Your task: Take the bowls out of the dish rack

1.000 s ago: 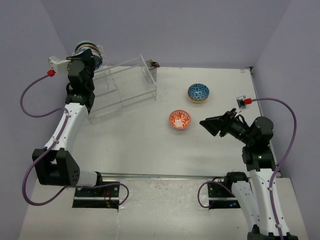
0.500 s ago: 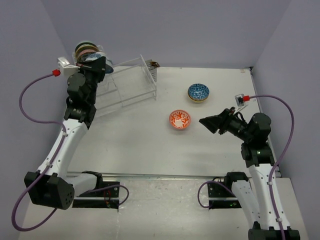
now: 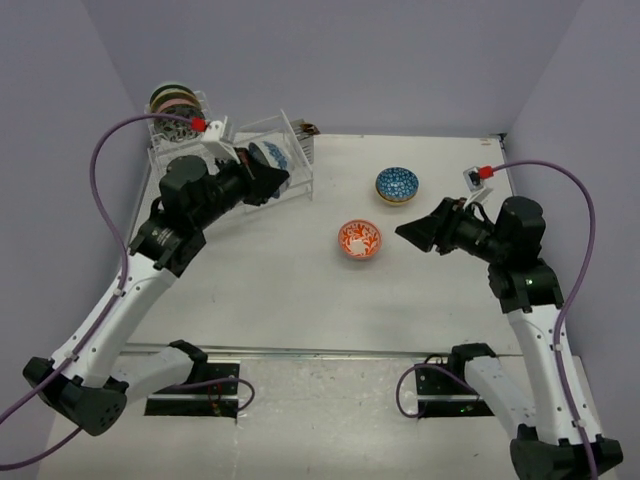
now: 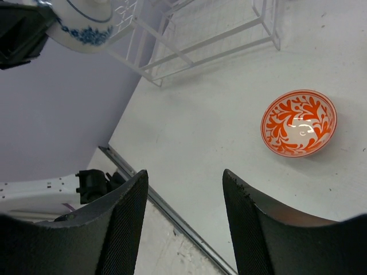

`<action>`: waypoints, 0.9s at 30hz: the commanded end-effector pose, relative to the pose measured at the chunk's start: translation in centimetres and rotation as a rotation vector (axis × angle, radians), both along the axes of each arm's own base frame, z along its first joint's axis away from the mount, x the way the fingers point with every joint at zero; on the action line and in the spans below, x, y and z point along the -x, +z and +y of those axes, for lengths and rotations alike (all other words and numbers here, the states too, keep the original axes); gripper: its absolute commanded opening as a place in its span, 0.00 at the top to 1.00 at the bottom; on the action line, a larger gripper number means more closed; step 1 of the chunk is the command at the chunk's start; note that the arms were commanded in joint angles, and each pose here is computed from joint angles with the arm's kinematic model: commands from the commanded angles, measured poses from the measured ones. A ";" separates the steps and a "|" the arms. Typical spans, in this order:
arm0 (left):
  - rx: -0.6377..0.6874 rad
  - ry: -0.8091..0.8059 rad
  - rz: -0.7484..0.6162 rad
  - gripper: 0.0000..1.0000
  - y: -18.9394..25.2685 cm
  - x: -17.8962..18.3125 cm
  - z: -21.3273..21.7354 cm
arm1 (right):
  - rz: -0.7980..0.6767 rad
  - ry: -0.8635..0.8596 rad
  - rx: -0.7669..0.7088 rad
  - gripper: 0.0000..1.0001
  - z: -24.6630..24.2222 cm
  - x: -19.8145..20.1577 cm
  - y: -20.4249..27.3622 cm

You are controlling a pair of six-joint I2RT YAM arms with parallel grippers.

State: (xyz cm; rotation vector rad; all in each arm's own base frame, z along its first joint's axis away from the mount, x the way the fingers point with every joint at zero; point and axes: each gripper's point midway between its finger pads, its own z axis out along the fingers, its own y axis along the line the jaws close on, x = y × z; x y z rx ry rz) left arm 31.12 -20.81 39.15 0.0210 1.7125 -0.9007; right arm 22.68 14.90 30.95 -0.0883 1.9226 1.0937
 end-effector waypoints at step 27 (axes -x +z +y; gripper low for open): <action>-0.891 -0.881 -0.031 1.00 -19.6 18.7 -16.2 | 0.371 0.215 0.606 0.42 7.0 1.1 -11.7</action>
